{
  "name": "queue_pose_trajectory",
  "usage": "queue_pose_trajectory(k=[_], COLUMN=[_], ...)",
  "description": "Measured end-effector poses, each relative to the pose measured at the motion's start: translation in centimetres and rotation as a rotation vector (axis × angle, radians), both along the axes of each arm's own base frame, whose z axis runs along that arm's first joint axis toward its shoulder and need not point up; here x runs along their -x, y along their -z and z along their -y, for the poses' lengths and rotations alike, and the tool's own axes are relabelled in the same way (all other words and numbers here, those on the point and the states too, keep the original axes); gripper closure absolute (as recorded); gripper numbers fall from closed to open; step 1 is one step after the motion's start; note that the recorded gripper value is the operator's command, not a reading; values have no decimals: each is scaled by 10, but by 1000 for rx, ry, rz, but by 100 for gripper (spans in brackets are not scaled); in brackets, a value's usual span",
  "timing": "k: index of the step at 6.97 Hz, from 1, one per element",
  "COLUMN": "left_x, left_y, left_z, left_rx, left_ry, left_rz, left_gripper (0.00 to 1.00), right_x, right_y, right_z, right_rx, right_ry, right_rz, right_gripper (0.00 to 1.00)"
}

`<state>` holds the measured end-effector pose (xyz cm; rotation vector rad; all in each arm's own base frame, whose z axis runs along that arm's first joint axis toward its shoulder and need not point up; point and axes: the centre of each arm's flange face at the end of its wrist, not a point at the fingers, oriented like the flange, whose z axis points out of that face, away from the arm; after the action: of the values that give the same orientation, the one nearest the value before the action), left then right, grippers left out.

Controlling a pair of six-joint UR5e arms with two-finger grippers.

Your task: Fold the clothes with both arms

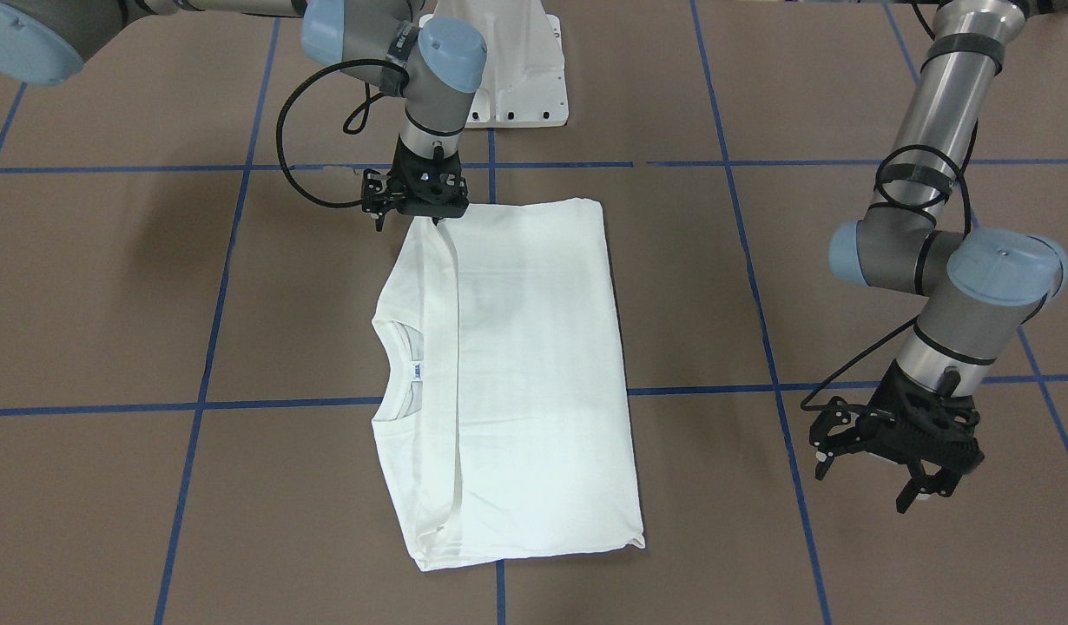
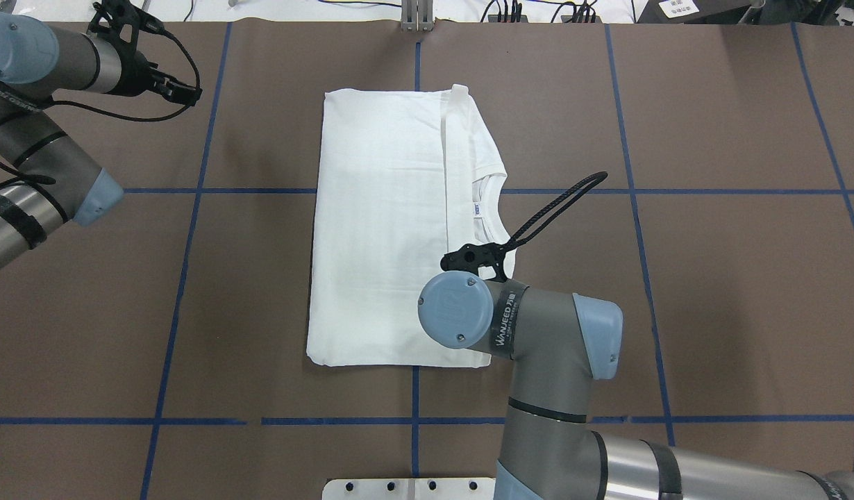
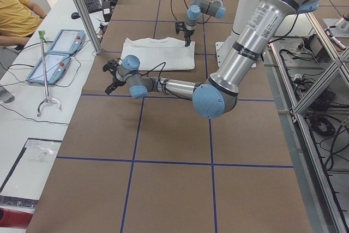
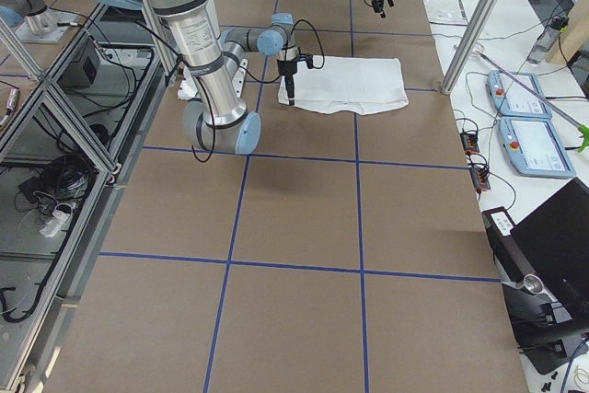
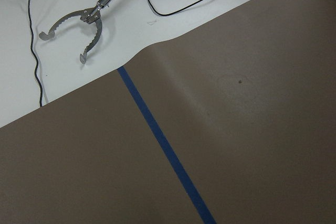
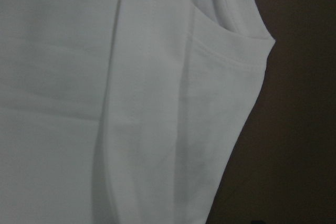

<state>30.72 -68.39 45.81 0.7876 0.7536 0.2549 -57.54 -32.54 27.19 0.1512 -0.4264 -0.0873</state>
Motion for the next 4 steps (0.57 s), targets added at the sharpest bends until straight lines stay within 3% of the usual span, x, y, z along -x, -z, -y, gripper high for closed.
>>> queue_pose_trajectory(k=[2,4], left_x=[-1,-1], left_y=[0,0], left_z=[0,0], left_rx=[0,0], left_ry=[-1,-2], left_rz=[0,-1], left_gripper=[0,0], right_x=[-35,-53], right_y=[-26,-30], right_z=[-5,-5], right_rx=[-10,-24], right_ry=[20,21], right_rz=[-21,2], right_gripper=[30,30])
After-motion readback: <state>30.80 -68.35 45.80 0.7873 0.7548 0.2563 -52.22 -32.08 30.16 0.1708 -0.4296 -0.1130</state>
